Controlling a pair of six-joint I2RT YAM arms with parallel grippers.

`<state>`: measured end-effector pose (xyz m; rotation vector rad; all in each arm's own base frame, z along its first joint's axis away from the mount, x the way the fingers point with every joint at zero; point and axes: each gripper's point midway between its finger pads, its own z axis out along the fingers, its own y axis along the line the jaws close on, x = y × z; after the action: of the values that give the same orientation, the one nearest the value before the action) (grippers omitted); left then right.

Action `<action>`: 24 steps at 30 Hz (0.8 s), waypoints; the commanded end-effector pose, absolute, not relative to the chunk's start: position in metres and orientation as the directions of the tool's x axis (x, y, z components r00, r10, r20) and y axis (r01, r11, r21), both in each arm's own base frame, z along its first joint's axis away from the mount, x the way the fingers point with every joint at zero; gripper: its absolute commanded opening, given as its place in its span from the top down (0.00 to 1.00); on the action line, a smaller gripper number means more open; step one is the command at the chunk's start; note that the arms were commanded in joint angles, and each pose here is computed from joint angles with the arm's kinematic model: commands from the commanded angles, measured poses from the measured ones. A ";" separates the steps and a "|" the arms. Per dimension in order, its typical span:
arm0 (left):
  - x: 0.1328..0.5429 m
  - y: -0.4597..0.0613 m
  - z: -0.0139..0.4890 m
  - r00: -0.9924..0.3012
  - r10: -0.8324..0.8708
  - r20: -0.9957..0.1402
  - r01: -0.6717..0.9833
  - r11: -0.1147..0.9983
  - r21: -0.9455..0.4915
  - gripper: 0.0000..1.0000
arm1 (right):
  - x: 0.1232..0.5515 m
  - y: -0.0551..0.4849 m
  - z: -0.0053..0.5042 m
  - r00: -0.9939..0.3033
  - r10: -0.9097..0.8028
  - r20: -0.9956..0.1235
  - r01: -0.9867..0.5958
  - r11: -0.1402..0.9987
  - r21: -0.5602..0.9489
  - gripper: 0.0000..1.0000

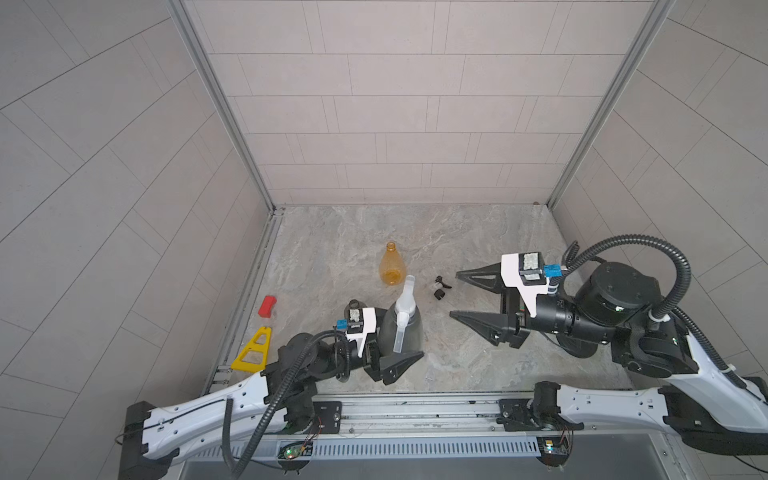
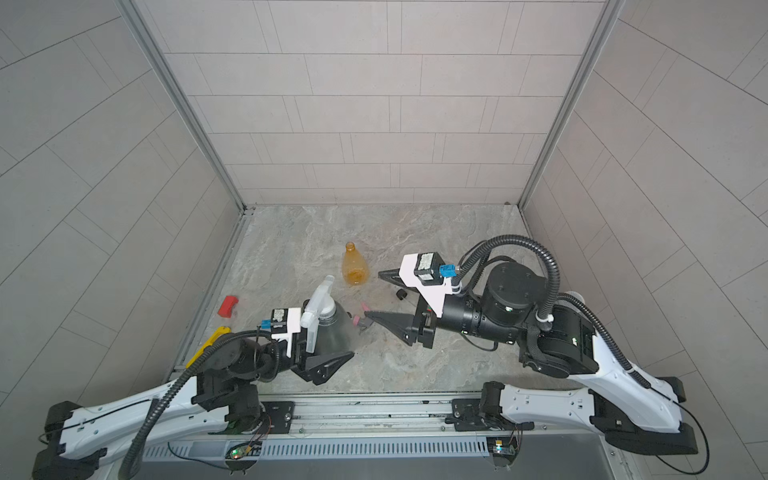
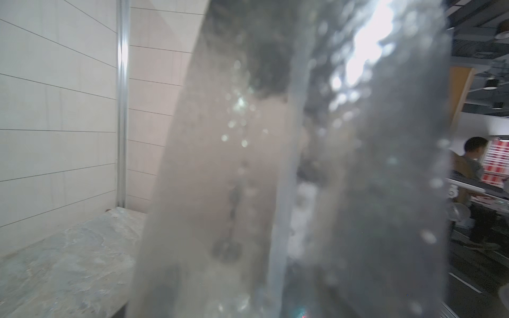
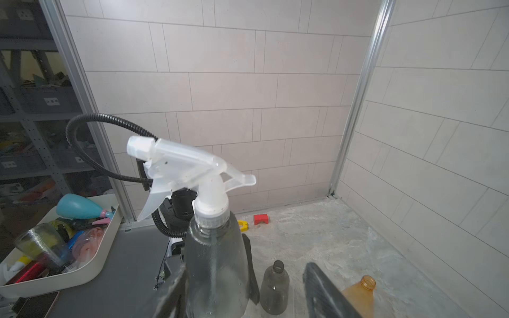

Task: Attach spray nozzles to spray bottles
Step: Screw the spray nozzle on the spray bottle.

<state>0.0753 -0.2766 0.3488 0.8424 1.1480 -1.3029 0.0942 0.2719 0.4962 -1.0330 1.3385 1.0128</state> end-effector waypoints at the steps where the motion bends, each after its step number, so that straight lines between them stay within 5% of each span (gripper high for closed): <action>1: 0.054 -0.275 0.371 -0.101 -0.337 -0.936 0.994 -0.005 -0.106 1.00 | 0.060 0.295 0.496 -0.043 -0.015 -0.999 -0.999 -0.023 0.043 0.32; 8: 0.047 -0.278 0.371 -0.119 -0.327 -0.937 0.993 -0.052 -0.108 1.00 | 0.053 0.313 0.498 -0.063 -0.013 -0.998 -0.990 -0.124 0.064 0.32; 24: 0.054 -0.279 0.366 -0.118 -0.320 -0.940 0.993 -0.013 -0.120 1.00 | 0.055 0.325 0.494 -0.096 -0.012 -0.995 -0.985 -0.143 0.096 0.54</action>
<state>0.0544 -0.2851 0.3469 0.9369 1.1153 -1.4250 0.0601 0.3271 0.4853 -1.2721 1.2618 1.3660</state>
